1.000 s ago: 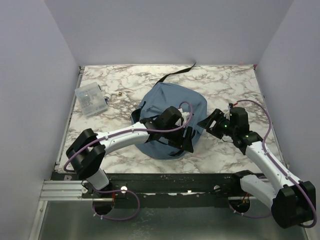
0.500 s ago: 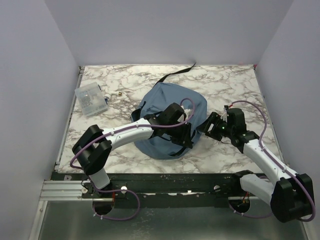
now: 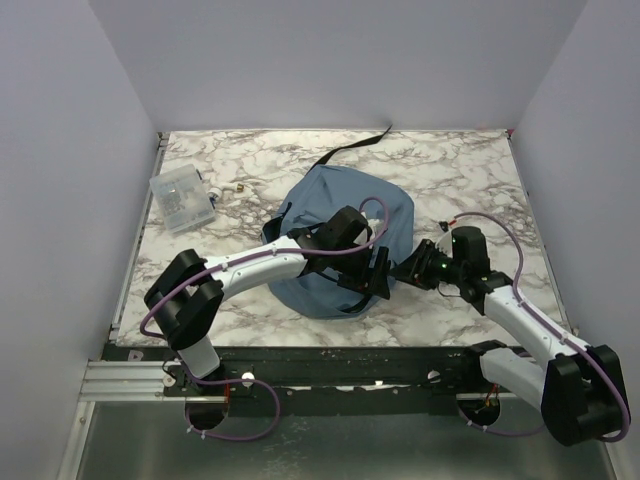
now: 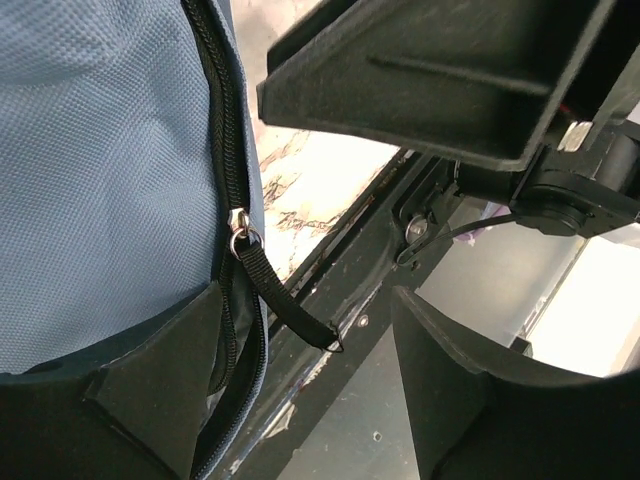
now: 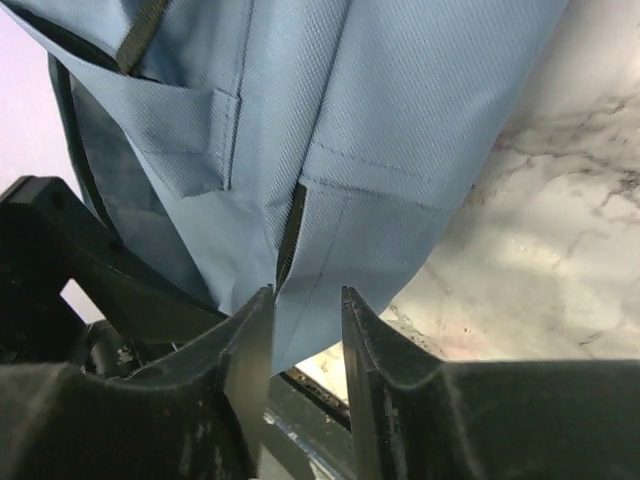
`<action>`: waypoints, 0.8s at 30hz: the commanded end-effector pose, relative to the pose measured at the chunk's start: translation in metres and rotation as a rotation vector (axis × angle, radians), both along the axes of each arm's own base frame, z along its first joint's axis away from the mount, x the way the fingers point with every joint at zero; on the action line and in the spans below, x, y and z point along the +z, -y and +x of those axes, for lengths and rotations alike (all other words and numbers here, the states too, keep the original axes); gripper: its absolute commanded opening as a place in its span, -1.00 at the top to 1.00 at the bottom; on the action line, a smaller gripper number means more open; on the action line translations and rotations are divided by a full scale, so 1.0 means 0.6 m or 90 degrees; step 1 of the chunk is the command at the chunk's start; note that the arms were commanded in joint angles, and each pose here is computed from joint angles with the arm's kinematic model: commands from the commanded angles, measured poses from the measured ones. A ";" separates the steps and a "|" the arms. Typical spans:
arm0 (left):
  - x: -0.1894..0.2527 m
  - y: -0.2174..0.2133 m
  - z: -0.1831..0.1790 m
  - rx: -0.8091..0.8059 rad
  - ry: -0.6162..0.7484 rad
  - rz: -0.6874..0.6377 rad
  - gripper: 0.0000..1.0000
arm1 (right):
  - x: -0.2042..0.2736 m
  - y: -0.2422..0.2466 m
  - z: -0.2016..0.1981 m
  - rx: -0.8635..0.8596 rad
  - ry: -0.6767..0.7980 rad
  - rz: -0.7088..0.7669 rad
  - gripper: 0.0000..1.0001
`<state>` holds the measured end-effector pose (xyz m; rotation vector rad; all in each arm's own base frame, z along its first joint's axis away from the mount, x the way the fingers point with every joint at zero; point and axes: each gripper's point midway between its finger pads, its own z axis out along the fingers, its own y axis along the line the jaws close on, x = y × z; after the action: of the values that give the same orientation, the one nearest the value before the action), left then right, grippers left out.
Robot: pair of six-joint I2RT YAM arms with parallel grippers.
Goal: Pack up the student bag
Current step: Zip the student bag at the center of the board.
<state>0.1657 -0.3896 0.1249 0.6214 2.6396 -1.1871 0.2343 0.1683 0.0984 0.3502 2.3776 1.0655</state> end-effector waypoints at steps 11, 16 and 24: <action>0.001 0.008 0.012 0.010 0.006 -0.002 0.17 | 0.007 -0.010 -0.007 0.004 0.008 0.042 0.32; 0.000 0.008 0.016 0.009 0.017 0.005 0.42 | 0.002 -0.011 -0.002 0.004 0.004 0.041 0.32; 0.013 0.001 0.022 0.004 0.053 0.008 1.00 | -0.003 -0.008 -0.008 0.005 0.020 0.038 0.02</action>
<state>0.1711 -0.3895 0.1212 0.6233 2.6359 -1.1507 0.2290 0.1750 0.0966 0.3672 2.3643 1.1464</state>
